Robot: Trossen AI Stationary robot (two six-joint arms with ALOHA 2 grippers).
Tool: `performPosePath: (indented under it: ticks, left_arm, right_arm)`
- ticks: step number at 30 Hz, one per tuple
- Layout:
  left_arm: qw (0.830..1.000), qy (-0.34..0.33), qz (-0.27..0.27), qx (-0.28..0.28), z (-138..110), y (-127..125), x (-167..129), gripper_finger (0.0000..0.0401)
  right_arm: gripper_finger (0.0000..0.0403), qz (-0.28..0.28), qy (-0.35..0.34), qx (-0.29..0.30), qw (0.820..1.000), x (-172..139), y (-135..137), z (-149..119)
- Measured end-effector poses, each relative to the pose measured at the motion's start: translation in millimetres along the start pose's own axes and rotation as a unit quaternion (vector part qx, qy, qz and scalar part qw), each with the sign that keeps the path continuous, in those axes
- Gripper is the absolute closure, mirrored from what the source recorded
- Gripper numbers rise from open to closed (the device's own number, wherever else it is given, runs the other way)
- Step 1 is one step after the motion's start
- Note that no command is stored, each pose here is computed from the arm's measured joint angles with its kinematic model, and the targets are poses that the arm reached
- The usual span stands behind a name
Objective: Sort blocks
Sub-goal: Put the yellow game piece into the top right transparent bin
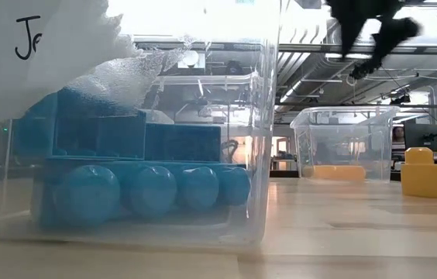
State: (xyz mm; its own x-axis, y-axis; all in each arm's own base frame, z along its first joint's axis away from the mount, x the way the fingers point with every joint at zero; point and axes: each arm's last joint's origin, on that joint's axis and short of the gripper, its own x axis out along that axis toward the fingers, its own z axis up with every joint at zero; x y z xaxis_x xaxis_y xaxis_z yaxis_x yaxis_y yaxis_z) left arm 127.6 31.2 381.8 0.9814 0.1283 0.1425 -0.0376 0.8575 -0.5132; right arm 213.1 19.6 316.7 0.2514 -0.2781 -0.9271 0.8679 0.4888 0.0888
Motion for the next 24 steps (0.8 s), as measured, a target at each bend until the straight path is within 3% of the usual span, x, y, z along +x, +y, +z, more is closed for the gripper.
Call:
performPosePath:
  ticks: [4,10,17,24]
  left_arm:
    - [1.0,0.0,0.0,0.0,0,0,0,0.0188]
    - [1.0,0.0,0.0,0.0,0,0,0,0.0188]
    - [1.0,0.0,0.0,0.0,0,0,0,0.0188]
    - [1.0,0.0,0.0,0.0,0,0,0,0.0188]
  right_arm:
    - [0.0073,-0.058,0.082,0.086,0.991,23,-5,-43]
    - [0.0073,-0.02,0.118,0.208,0.971,69,-1,-92]
    - [0.0073,-0.02,0.08,0.348,0.934,92,-8,-107]
    - [0.0073,-0.035,0.098,0.371,0.923,93,-10,-111]
